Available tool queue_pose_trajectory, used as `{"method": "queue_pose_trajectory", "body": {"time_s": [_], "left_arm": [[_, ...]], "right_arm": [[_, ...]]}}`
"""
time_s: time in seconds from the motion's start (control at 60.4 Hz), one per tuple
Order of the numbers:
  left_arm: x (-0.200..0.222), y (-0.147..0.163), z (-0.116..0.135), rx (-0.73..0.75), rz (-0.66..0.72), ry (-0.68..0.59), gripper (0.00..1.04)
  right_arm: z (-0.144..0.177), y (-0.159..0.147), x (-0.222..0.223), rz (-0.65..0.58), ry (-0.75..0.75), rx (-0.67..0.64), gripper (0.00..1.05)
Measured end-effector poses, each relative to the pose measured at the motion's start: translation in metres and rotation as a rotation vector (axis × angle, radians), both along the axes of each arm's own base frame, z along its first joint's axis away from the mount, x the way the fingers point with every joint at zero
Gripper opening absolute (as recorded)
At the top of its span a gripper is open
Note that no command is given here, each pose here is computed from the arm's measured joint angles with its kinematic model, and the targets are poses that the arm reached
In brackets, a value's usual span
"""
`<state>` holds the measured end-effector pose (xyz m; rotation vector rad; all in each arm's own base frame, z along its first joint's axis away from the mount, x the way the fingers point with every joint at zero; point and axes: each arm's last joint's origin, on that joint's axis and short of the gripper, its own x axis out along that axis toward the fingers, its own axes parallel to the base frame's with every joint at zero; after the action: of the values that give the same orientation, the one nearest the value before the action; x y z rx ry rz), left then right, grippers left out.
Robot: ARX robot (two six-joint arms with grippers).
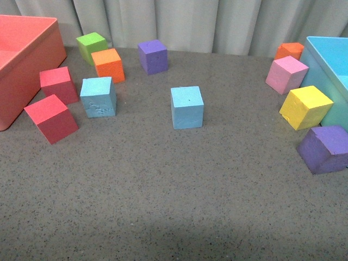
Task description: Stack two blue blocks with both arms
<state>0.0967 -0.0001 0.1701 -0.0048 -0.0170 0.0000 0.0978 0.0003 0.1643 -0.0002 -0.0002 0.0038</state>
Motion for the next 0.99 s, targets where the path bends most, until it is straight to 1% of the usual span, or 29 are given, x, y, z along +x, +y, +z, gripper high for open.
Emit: {"method": "queue_pose_trajectory", "body": {"time_s": [0.05, 0.083, 0.116, 0.149, 0.232, 0.431, 0.497, 0.546, 0.662, 0.762, 0.927, 0.994], "left_arm": [[0.000, 0.000, -0.001, -0.005, 0.010, 0.013, 0.98], [0.001, 0.000, -0.002, -0.031, 0.047, 0.069, 0.98], [0.003, 0.000, -0.004, -0.082, 0.092, 0.172, 0.98], [0.006, -0.001, -0.006, -0.108, 0.117, 0.226, 0.98], [0.018, -0.006, -0.009, -0.150, 0.114, 0.308, 0.98], [0.076, -0.034, 0.011, -0.144, 0.059, 0.295, 0.98], [0.104, -0.046, 0.013, -0.134, 0.035, 0.327, 0.98], [0.120, -0.053, 0.011, -0.125, 0.014, 0.363, 0.98], [0.167, -0.072, -0.003, -0.112, -0.007, 0.512, 0.98], [0.198, -0.083, -0.012, -0.109, -0.021, 0.600, 0.98], [0.243, -0.098, -0.017, -0.098, -0.029, 0.668, 0.98], [0.258, -0.102, -0.020, -0.087, -0.011, 0.703, 0.98]], "right_arm": [[0.000, 0.000, 0.000, 0.000, 0.000, 0.000, 0.82], [0.000, 0.000, 0.000, 0.000, 0.000, 0.000, 0.88], [0.000, 0.000, 0.000, 0.000, 0.000, 0.000, 0.95], [0.000, 0.000, 0.000, 0.000, 0.000, 0.002, 0.97], [0.000, 0.000, 0.000, 0.000, 0.000, 0.000, 0.94], [0.000, 0.000, 0.000, 0.000, 0.000, 0.000, 0.95], [0.000, 0.000, 0.000, 0.000, 0.000, 0.000, 0.95], [0.000, 0.000, 0.000, 0.000, 0.000, 0.000, 0.95], [0.000, 0.000, 0.000, 0.000, 0.000, 0.000, 0.95], [0.000, 0.000, 0.000, 0.000, 0.000, 0.000, 0.95], [0.000, 0.000, 0.000, 0.000, 0.000, 0.000, 0.95], [0.000, 0.000, 0.000, 0.000, 0.000, 0.000, 0.95]]}}
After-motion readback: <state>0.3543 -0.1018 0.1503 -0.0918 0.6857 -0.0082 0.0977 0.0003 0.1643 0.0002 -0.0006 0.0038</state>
